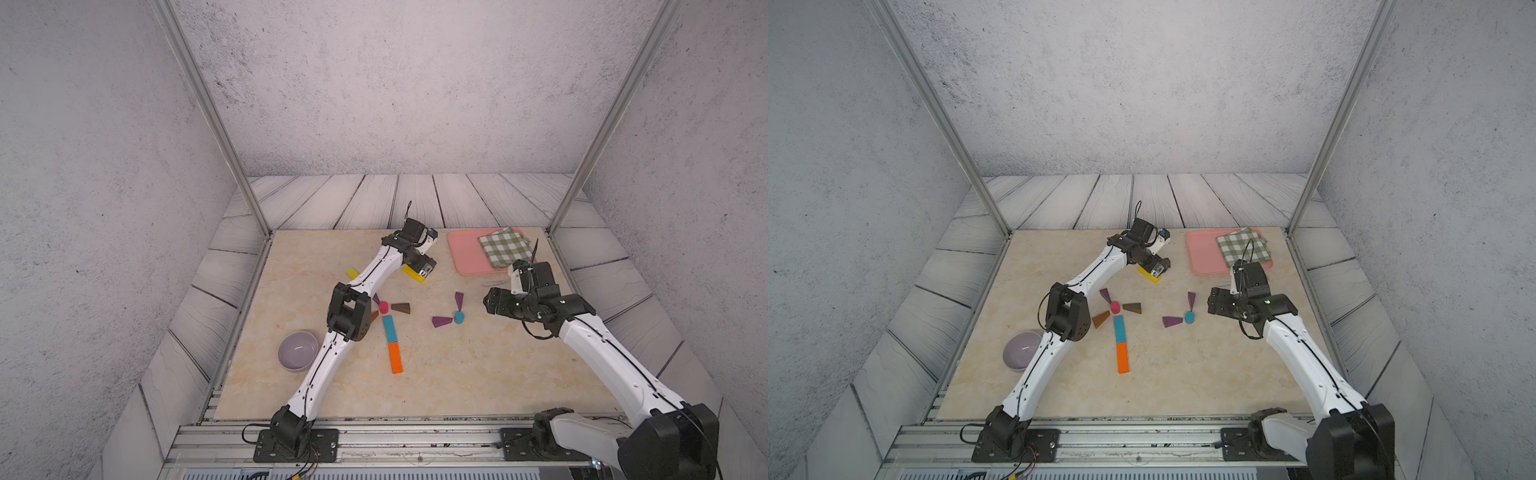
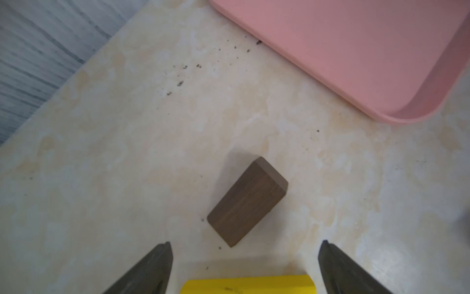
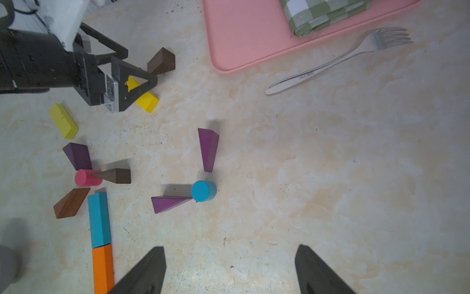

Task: Assemble a small pinwheel with building blocks
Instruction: Pick up the building block from the center of the board.

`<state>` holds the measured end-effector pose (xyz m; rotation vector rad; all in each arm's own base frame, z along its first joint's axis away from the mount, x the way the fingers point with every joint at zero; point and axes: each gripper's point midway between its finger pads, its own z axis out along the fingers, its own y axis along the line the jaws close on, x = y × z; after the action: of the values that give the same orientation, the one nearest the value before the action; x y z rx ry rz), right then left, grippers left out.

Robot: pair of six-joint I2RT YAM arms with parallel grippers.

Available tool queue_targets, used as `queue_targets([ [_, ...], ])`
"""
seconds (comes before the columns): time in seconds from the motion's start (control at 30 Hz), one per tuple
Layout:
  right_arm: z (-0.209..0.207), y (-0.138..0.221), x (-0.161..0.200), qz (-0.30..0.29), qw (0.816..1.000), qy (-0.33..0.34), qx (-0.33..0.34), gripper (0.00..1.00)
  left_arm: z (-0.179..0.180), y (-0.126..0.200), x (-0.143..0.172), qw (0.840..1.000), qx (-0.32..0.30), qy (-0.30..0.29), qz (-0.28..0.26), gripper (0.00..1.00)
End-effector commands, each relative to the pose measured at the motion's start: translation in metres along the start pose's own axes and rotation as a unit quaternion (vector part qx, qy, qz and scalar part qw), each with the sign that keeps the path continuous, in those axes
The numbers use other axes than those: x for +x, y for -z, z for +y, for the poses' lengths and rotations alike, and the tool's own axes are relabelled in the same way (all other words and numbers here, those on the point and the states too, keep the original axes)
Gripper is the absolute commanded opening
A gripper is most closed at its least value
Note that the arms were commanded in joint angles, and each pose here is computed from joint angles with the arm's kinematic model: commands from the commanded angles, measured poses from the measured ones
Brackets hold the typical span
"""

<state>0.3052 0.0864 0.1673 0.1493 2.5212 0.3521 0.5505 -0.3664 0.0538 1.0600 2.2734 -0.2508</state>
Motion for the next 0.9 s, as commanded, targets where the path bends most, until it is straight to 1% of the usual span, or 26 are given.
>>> queue_targets([
  [0.0, 0.004, 0.007, -0.002, -0.01, 1.0, 0.009, -0.016, 0.84, 0.01, -0.018, 0.009, 0.997, -0.057, -0.041, 0.017, 0.96],
  [0.1, 0.006, 0.003, -0.003, -0.008, 1.0, 0.012, -0.022, 0.84, 0.003, -0.025, 0.015, 0.996, -0.063, -0.062, 0.03, 0.96],
  [0.13, 0.009, 0.001, -0.006, -0.011, 0.999, 0.016, -0.029, 0.84, 0.004, -0.023, 0.017, 0.996, -0.064, -0.058, 0.037, 0.95],
  [0.2, 0.019, -0.004, -0.014, -0.021, 0.998, 0.035, -0.053, 0.84, 0.005, -0.012, 0.018, 0.997, -0.056, -0.034, 0.044, 0.96],
  [0.27, 0.034, -0.011, -0.027, -0.032, 0.994, 0.059, -0.087, 0.87, 0.014, 0.01, 0.013, 0.998, -0.056, 0.013, 0.038, 0.95],
  [0.37, 0.06, -0.027, -0.051, -0.034, 0.985, 0.099, -0.139, 0.92, 0.026, 0.061, -0.004, 0.997, -0.047, 0.059, 0.003, 0.94],
  [0.47, 0.08, -0.048, -0.08, -0.033, 0.976, 0.135, -0.167, 0.93, 0.038, 0.127, -0.026, 0.991, -0.051, 0.091, -0.084, 0.96],
  [0.5, 0.082, -0.056, -0.09, -0.037, 0.976, 0.142, -0.164, 0.94, 0.038, 0.15, -0.031, 0.987, -0.044, 0.102, -0.116, 0.96],
  [0.57, 0.092, -0.066, -0.105, -0.047, 0.968, 0.171, -0.179, 0.96, 0.042, 0.194, -0.032, 0.978, -0.044, 0.132, -0.157, 0.96],
  [0.6, 0.095, -0.071, -0.114, -0.061, 0.964, 0.185, -0.18, 0.97, 0.042, 0.219, -0.03, 0.972, -0.043, 0.148, -0.175, 0.96],
  [0.63, 0.099, -0.076, -0.117, -0.067, 0.958, 0.205, -0.189, 0.99, 0.044, 0.234, -0.024, 0.968, -0.047, 0.166, -0.184, 0.96],
  [0.7, 0.107, -0.085, -0.122, -0.069, 0.946, 0.247, -0.2, 0.99, 0.048, 0.27, -0.005, 0.954, -0.06, 0.212, -0.203, 0.96],
  [0.73, 0.111, -0.09, -0.124, -0.07, 0.939, 0.266, -0.207, 0.99, 0.047, 0.282, 0.004, 0.95, -0.066, 0.224, -0.209, 0.96],
  [0.8, 0.119, -0.1, -0.122, -0.062, 0.921, 0.317, -0.219, 0.99, 0.052, 0.304, 0.035, 0.934, -0.112, 0.265, -0.211, 0.96],
  [0.87, 0.125, -0.112, -0.115, -0.062, 0.898, 0.372, -0.229, 0.99, 0.055, 0.315, 0.068, 0.921, -0.145, 0.304, -0.194, 0.96],
])
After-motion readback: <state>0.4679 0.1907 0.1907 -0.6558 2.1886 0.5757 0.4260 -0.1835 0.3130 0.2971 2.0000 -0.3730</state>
